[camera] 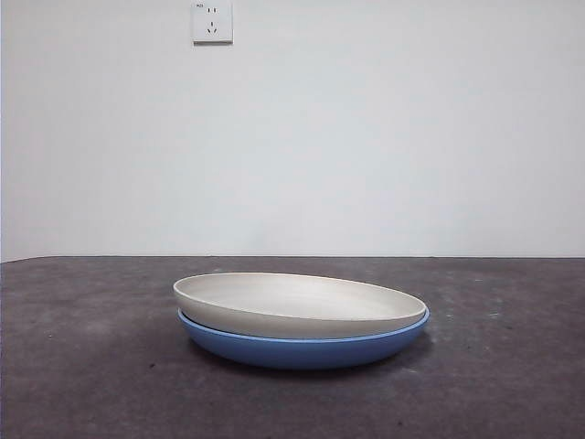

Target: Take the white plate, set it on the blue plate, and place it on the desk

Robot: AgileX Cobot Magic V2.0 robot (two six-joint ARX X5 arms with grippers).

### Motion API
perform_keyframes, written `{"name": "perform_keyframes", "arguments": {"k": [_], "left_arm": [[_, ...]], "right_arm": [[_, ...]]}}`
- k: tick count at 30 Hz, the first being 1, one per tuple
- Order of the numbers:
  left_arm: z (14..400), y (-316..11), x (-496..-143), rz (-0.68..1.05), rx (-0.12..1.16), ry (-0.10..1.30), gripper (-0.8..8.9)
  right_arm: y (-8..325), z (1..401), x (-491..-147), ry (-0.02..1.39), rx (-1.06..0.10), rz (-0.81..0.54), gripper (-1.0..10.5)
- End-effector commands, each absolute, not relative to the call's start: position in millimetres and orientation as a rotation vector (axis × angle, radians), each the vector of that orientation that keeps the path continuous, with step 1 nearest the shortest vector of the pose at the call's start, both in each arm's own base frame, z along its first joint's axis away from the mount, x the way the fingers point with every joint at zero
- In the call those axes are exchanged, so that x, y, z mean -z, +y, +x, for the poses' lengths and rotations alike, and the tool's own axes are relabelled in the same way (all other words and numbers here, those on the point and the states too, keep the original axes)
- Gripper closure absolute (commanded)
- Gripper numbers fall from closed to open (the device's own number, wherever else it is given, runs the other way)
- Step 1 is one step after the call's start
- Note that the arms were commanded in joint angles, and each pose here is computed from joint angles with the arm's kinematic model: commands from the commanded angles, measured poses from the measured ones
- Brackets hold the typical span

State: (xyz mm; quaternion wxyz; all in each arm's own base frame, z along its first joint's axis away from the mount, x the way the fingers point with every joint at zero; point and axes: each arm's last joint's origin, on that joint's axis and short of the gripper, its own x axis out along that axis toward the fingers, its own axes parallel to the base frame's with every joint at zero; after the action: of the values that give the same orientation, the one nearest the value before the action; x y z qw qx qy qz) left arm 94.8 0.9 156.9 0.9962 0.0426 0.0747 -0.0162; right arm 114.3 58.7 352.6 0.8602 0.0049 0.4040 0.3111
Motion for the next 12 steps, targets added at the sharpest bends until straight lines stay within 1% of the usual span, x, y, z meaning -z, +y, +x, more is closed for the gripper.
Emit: {"name": "perform_keyframes", "arguments": {"k": [1,4,8,12], "left_arm": [[95.6,1.2,-149.3,0.082,0.028,0.177,8.05],[95.6,1.2,-149.2,0.082,0.028,0.178,8.05],[95.6,1.2,-149.2,0.082,0.028,0.178,8.05],[95.6,1.2,-149.2,0.082,0.028,0.178,8.05]], "right_arm": [[57.6,115.5,-358.3,0.785,-0.664,-0.02,9.4],[49.9,116.0,-368.7,0.653,-0.62,0.015,9.4],[32.6,105.8,-391.4,0.355,-0.515,0.086,9.4],[17.8,93.1,-392.5,0.131,-0.4,0.074,9.4]]}}
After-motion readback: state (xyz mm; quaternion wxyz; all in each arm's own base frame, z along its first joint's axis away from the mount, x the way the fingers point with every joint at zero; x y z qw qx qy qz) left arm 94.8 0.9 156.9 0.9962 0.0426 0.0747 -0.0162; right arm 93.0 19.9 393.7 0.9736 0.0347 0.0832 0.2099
